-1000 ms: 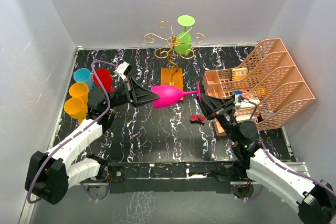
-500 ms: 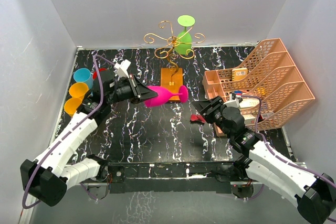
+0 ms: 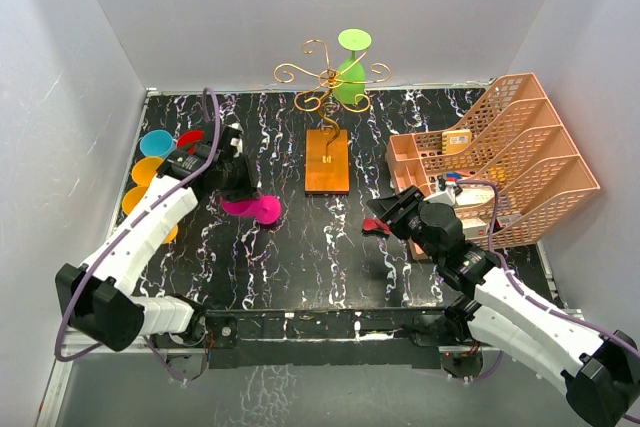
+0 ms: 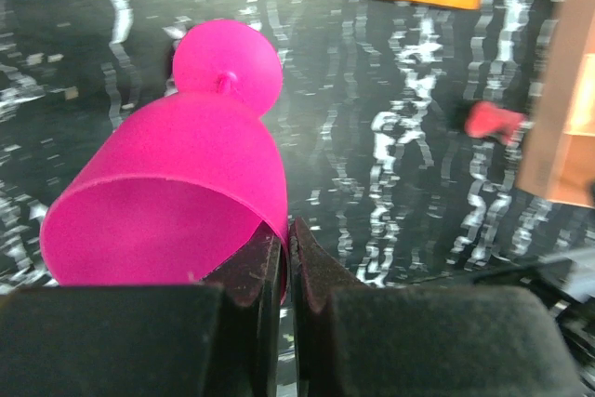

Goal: Take the wine glass off the wine glass rack

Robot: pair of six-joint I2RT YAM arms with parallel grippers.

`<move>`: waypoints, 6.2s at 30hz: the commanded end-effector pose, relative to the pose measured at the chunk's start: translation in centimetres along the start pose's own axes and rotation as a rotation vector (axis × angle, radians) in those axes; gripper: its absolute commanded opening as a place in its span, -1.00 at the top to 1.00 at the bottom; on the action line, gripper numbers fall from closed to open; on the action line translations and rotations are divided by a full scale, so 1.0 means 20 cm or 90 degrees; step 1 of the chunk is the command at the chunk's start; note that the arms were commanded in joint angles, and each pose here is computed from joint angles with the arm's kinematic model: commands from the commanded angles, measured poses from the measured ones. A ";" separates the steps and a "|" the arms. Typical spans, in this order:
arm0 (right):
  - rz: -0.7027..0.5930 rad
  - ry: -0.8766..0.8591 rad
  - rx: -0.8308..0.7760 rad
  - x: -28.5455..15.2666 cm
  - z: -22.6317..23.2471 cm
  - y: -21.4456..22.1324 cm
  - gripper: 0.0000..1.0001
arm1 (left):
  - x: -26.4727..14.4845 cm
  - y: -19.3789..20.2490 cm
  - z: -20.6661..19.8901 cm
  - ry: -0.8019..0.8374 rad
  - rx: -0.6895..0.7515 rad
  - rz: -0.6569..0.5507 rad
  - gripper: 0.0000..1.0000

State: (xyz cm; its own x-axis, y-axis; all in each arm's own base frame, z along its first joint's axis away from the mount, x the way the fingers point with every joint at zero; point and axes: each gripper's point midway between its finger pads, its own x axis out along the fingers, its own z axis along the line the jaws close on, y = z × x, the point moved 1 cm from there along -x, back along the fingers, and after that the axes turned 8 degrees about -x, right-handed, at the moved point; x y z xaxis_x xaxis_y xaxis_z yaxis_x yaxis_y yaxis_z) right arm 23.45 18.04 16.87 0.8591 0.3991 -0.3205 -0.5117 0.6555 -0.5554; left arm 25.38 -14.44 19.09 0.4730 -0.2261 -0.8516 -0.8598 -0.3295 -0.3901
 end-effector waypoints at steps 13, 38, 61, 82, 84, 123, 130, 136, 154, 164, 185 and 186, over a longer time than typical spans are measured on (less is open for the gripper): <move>-0.029 -0.032 -0.011 -0.05 0.12 -0.10 -0.05 | -0.05 -0.34 0.41 -0.245 0.019 -0.053 1.00; -0.051 -0.024 -0.026 -0.06 0.09 -0.12 -0.05 | 0.10 -0.45 0.51 -0.232 -0.023 0.003 0.46; -0.107 0.040 -0.164 -0.07 0.08 -0.27 -0.06 | -0.28 -0.29 -0.17 0.302 -0.035 -0.120 -0.81; -0.237 0.110 -0.440 0.07 0.62 -0.92 -0.11 | -0.10 0.03 -0.19 0.251 0.086 -0.118 -0.84; -0.236 0.086 -0.440 0.13 0.68 -1.01 -0.11 | -0.13 0.02 -0.18 0.245 0.104 -0.139 -0.84; -0.101 -0.219 -0.366 1.12 0.92 -1.46 0.09 | -0.04 0.07 -0.09 0.259 0.234 -0.188 -0.82; -0.106 -0.212 -0.365 1.13 0.90 -1.46 0.38 | -0.03 0.07 -0.09 0.254 0.237 -0.186 -0.82; -0.125 -0.197 -0.362 1.12 0.91 -1.50 0.58 | -0.02 0.08 -0.08 0.251 0.238 -0.181 -0.82; -0.136 -0.270 -0.123 0.93 1.04 -1.56 0.85 | -0.01 0.07 -0.07 0.242 0.240 -0.181 -0.82; -0.091 -0.308 -0.063 0.82 1.03 -1.55 0.85 | -0.02 0.06 -0.07 0.242 0.241 -0.188 -0.82; -0.018 -0.383 -0.033 0.89 1.20 -1.36 0.85 | -0.01 0.07 -0.07 0.238 0.245 -0.183 -0.82; -0.024 -0.385 -0.032 0.91 1.20 -1.37 0.85 | -0.01 0.07 -0.07 0.237 0.244 -0.184 -0.82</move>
State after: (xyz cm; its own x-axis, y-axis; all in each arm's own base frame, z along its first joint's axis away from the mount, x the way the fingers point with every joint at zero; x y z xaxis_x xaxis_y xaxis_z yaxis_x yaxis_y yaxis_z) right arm 53.00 22.09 40.00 0.7286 0.6833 0.0473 -0.5506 0.6253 -0.5530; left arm 24.20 -15.95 18.48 0.6604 -0.4985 -0.5615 -0.6856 -0.0955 -0.7216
